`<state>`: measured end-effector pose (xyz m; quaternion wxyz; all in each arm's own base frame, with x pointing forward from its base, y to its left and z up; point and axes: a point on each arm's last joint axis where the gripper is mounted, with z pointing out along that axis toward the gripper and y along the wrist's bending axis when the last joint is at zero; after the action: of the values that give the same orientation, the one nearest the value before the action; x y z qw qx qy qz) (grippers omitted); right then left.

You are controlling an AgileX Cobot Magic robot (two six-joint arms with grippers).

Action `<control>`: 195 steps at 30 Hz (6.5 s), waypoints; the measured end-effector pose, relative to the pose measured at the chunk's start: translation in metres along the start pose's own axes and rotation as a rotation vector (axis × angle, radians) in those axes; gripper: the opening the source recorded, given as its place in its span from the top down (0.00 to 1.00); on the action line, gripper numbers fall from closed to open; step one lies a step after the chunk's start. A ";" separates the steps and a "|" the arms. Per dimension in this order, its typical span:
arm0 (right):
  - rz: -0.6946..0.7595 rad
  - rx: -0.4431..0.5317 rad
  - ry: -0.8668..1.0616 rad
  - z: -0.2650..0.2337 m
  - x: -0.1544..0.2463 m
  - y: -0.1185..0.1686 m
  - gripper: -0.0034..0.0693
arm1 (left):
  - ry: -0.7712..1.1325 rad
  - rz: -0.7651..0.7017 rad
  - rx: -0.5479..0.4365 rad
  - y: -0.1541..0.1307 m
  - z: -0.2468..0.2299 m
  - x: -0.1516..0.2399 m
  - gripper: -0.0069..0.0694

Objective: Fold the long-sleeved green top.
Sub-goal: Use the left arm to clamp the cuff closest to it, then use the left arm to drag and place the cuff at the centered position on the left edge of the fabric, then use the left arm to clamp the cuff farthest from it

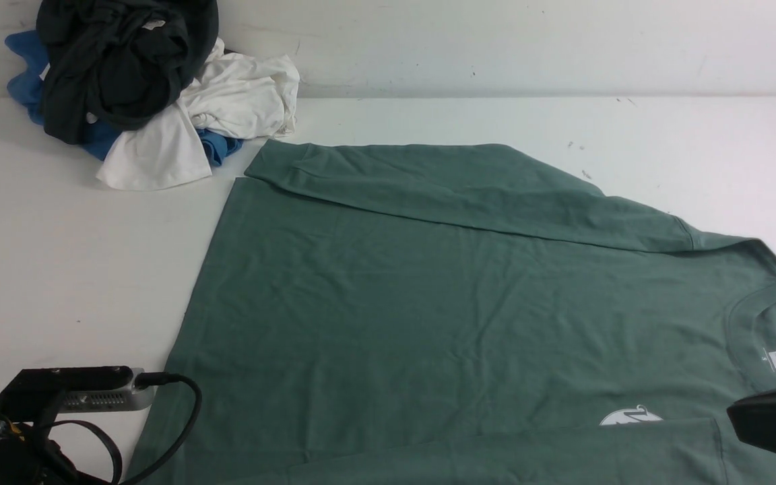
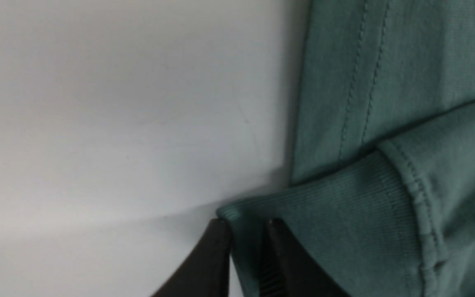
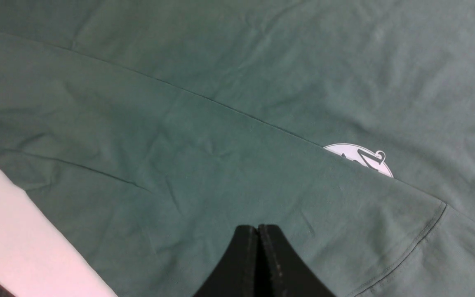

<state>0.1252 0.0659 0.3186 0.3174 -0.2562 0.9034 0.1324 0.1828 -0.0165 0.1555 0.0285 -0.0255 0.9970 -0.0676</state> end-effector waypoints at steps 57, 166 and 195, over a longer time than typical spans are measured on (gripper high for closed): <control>-0.002 0.012 -0.021 0.000 -0.002 -0.001 0.97 | -0.067 0.009 0.030 -0.005 -0.022 -0.003 0.89; 0.354 0.504 0.395 0.123 0.000 -0.092 0.91 | -0.275 0.473 -0.049 -0.104 -0.046 -0.232 0.77; 0.310 0.421 0.074 0.099 -0.088 -0.095 0.56 | -0.645 0.084 0.099 -0.078 0.016 -0.370 0.37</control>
<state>0.2858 0.0595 0.2920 0.3063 -0.0480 0.9505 -0.0209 0.5563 -0.0751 0.1702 0.3468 -0.0032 0.9322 -0.1033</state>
